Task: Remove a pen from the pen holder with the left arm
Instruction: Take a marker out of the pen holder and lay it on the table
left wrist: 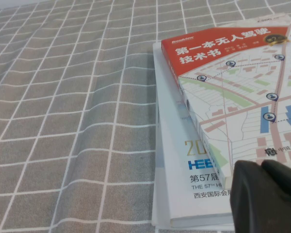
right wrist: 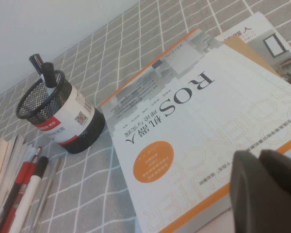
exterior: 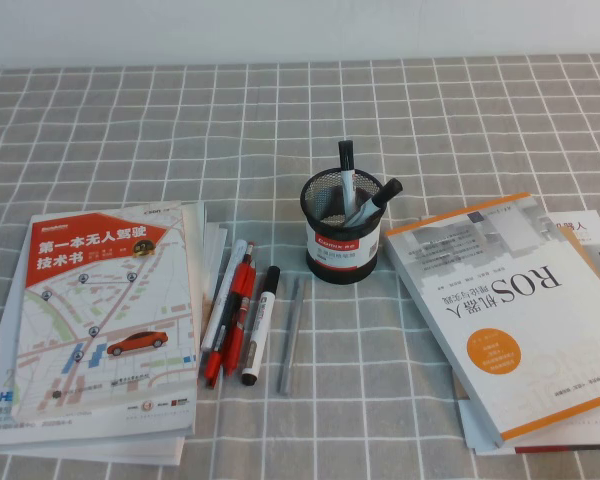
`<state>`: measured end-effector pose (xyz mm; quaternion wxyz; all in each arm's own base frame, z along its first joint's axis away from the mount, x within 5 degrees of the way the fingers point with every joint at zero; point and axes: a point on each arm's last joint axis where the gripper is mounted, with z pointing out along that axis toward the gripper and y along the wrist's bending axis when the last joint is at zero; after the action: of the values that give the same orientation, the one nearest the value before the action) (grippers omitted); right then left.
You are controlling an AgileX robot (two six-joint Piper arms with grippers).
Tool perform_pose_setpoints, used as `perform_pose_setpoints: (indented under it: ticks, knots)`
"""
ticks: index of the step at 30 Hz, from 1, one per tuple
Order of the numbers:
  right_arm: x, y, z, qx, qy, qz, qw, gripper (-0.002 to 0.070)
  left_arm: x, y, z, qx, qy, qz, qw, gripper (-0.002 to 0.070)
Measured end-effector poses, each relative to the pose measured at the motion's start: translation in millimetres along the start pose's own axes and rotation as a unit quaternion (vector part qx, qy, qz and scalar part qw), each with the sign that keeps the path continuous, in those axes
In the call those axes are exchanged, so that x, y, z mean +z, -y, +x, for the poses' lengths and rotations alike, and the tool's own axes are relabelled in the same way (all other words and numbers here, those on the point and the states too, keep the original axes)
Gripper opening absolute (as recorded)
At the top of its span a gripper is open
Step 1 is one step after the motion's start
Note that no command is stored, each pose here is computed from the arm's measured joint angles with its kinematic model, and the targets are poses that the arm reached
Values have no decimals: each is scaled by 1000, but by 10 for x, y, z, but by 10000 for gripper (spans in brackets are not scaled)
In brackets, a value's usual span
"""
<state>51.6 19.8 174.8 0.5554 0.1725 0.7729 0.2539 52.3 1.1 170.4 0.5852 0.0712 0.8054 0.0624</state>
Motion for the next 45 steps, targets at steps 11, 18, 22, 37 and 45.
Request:
perform_pose_setpoints:
  ticks: [11, 18, 22, 37, 45]
  knots:
    - [0, 0, 0, 0, 0, 0, 1000, -13, 0, 0, 0, 0, 0, 0, 1000, -3]
    - [0, 0, 0, 0, 0, 0, 1000, -13, 0, -5, 1, 7, -1, -3, 1000, -3]
    - [0, 0, 0, 0, 0, 0, 1000, -13, 0, -24, 1, 33, -1, -13, 999, -3]
    - [0, 0, 0, 0, 0, 0, 1000, -13, -49, -31, -294, -326, 161, 38, 931, -3]
    - [0, 0, 0, 0, 0, 0, 1000, -13, -60, -46, -322, -469, 171, 63, 864, -3]
